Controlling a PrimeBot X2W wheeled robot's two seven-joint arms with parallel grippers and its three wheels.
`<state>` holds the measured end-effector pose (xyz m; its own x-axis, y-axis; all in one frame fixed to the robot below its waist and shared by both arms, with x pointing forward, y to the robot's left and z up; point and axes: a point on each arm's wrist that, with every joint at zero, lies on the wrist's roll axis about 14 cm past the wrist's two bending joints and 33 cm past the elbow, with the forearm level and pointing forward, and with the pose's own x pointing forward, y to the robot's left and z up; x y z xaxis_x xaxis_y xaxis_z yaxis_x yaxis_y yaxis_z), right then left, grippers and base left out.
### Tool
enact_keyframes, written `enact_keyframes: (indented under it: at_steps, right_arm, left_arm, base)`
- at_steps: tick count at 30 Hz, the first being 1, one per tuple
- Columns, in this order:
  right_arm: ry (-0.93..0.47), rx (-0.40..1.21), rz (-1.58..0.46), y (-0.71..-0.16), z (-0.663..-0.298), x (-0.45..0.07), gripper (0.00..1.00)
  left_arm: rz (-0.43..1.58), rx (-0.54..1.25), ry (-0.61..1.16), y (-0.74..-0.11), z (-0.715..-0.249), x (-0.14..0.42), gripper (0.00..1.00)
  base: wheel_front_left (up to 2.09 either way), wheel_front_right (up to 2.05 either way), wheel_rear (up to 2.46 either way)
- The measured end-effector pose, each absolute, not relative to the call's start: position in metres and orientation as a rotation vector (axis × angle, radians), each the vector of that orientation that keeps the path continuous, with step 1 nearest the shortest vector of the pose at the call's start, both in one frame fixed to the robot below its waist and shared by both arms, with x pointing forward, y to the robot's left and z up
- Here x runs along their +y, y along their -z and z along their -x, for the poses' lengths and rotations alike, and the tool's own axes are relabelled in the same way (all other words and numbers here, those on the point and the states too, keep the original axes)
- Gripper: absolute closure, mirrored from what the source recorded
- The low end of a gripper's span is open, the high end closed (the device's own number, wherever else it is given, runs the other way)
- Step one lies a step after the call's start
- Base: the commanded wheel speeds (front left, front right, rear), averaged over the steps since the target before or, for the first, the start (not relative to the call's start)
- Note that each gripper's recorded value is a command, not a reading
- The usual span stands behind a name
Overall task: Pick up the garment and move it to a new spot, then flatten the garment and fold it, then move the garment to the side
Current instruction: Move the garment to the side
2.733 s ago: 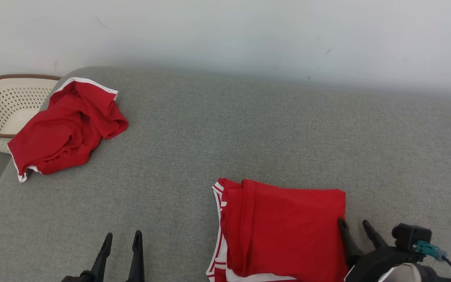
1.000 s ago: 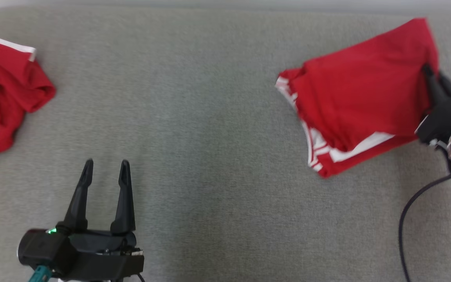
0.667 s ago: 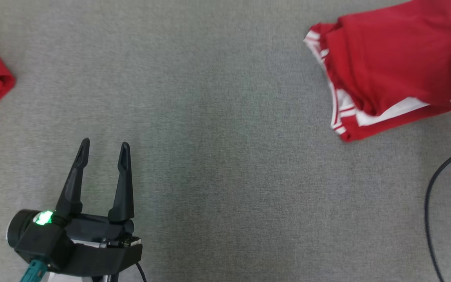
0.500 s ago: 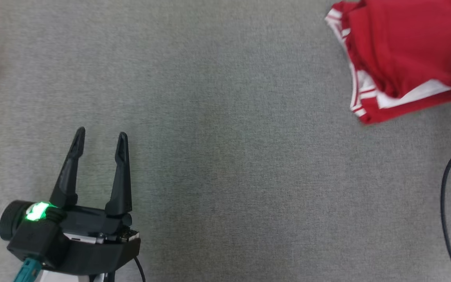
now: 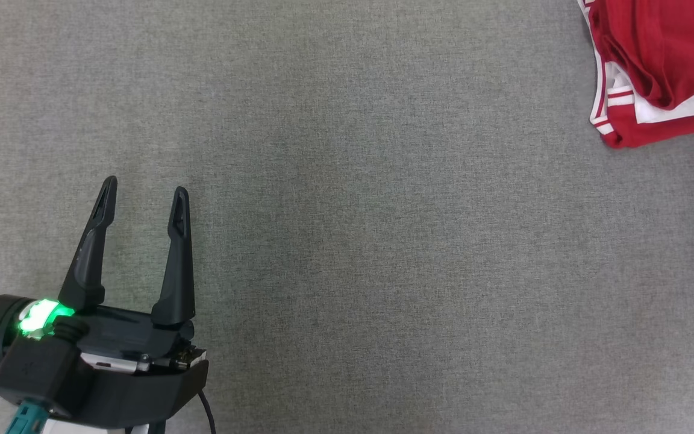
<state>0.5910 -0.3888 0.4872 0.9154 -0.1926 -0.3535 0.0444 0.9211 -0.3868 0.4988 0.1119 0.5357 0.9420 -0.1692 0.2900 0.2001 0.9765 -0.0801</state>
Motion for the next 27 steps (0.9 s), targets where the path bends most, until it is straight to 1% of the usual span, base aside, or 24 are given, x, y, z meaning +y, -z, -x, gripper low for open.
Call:
enact_keyframes:
  at_steps: [7,8,9,10,12,16,21,27]
  right_arm:
    - [0.143,0.411,0.398,-0.486,-0.590,-0.396,1.00]
    - [0.142,0.416,0.401,-0.484,-0.589,-0.396,0.76]
    - [0.141,0.422,0.406,-0.483,-0.588,-0.396,0.14]
    - [0.140,0.423,0.410,-0.481,-0.588,-0.396,0.00]
    - [0.142,0.421,0.421,-0.483,-0.588,-0.397,0.00]
    - [0.133,0.363,0.436,-0.497,-0.592,-0.394,0.00]
    - [0.082,0.228,0.396,-0.523,-0.599,-0.367,0.00]
    - [0.013,0.094,0.336,-0.553,-0.591,-0.335,0.00]
  left_arm:
    - [0.111,-0.287,0.194,-0.536,-0.500,0.110,0.00]
    - [0.110,-0.286,0.194,-0.536,-0.500,0.110,0.00]
    - [0.110,-0.286,0.192,-0.536,-0.500,0.110,0.00]
    - [0.110,-0.286,0.192,-0.536,-0.500,0.110,0.00]
    - [0.110,-0.285,0.191,-0.536,-0.500,0.110,0.00]
    - [0.113,-0.278,0.185,-0.535,-0.499,0.111,0.00]
    - [0.135,-0.272,0.165,-0.538,-0.492,0.116,0.00]
    - [0.151,-0.254,0.128,-0.540,-0.477,0.125,0.00]
  base:
    - [0.00,0.00,0.00]
    - [0.00,0.00,0.00]
    - [0.00,0.00,0.00]
    - [0.00,0.00,0.00]
    - [0.00,0.00,0.00]
    - [0.00,0.00,0.00]
    - [0.00,0.00,0.00]
    - [0.00,0.00,0.00]
